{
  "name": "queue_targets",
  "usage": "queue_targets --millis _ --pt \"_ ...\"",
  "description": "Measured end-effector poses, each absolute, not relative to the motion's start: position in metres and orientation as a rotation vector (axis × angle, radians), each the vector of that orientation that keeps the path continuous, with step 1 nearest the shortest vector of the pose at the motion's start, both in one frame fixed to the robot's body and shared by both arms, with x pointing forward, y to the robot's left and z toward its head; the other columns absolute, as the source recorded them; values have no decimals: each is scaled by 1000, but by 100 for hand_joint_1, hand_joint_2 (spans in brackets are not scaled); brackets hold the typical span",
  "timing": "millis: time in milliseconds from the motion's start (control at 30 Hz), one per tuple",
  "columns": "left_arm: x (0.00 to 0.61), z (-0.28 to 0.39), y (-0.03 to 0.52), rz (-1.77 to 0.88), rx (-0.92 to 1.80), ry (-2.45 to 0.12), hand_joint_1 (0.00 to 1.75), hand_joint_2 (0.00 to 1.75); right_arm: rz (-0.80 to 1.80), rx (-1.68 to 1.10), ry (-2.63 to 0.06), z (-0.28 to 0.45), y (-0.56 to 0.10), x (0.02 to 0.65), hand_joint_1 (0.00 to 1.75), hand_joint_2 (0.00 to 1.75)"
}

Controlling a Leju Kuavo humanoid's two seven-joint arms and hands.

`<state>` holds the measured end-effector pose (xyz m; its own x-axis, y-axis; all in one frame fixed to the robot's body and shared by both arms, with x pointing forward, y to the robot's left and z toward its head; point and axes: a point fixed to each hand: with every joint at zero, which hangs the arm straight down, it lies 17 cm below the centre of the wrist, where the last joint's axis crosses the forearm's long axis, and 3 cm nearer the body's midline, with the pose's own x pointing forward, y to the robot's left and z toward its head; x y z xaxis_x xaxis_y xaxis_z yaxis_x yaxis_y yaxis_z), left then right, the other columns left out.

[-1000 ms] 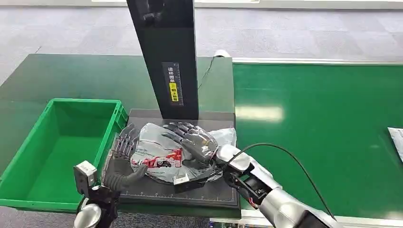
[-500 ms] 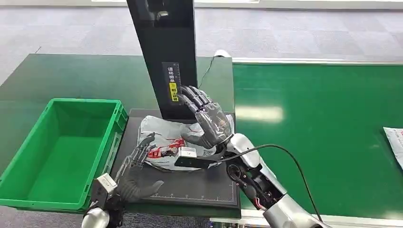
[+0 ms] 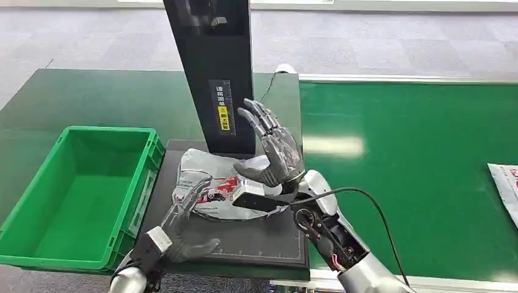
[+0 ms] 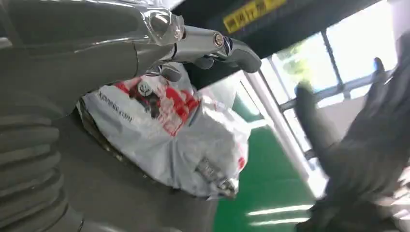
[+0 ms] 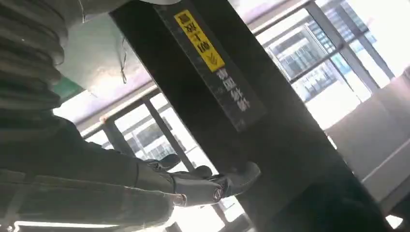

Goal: Moved the parcel from conveyor to table for the left to box.

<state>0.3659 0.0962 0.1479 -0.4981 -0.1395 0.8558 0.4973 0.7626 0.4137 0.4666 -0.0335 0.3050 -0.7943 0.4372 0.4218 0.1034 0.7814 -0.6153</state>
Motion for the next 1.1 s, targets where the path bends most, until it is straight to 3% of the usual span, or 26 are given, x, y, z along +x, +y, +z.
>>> queue_targets --millis 167,333,433,700,733,767,800,833,1100 --pt "376 145 82 -870 -246 -1937 0 175 707 -365 -2421 313 -43 464 0 175" --pt "419 110 82 -1150 155 -1792 0 175 631 -359 -2421 317 -57 463 0 175" --pt "447 68 81 -1425 316 -1560 0 175 618 -355 -2409 312 -58 462 0 175" --pt "491 49 78 -1636 433 -1407 0 175 579 -340 -2378 301 -59 459 0 175" --pt "495 50 77 -1652 446 -1399 106 175 578 -337 -2376 300 -59 459 0 175" --pt "499 48 77 -1685 463 -1374 161 175 580 -333 -2372 298 -58 458 0 175" --pt "501 47 77 -1703 474 -1361 161 175 580 -331 -2369 297 -58 458 0 175" --pt "503 45 77 -1719 479 -1346 173 175 579 -328 -2365 295 -58 458 0 175" --pt "513 49 77 -1745 483 -1346 175 175 584 -311 -2341 279 -55 452 0 175"
